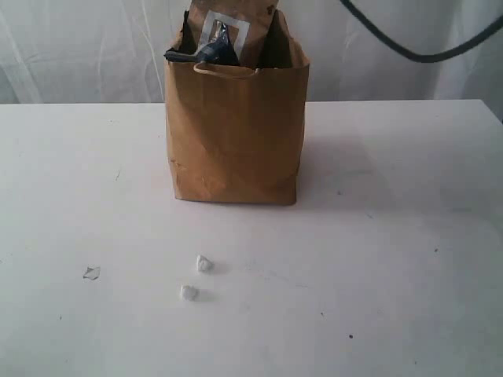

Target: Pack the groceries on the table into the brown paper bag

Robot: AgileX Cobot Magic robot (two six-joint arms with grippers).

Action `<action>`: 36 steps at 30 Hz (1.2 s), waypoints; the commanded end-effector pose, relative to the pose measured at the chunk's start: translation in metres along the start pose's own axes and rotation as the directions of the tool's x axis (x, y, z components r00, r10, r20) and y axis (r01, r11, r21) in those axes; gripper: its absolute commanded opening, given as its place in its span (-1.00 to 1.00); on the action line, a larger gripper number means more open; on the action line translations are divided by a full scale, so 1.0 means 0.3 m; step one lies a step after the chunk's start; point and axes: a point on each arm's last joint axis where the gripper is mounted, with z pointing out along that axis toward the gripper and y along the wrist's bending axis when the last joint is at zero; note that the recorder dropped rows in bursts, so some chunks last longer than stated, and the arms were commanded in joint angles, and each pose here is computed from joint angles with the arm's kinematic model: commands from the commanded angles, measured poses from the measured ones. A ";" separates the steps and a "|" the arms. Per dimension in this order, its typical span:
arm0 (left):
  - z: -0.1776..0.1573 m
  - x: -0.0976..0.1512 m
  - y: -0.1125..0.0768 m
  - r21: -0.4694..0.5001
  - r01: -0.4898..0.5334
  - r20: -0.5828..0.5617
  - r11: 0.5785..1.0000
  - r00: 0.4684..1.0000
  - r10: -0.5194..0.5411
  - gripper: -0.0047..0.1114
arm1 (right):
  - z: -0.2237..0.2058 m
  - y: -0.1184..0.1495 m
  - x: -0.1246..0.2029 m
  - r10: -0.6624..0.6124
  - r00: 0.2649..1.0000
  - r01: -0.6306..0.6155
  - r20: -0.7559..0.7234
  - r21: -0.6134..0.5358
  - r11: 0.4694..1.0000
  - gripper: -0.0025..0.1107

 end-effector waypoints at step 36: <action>0.001 0.001 0.002 -0.005 -0.001 0.009 1.000 1.000 0.001 -0.92 | 0.173 -0.106 0.250 0.022 0.958 0.006 -0.285 0.094 0.996 -0.08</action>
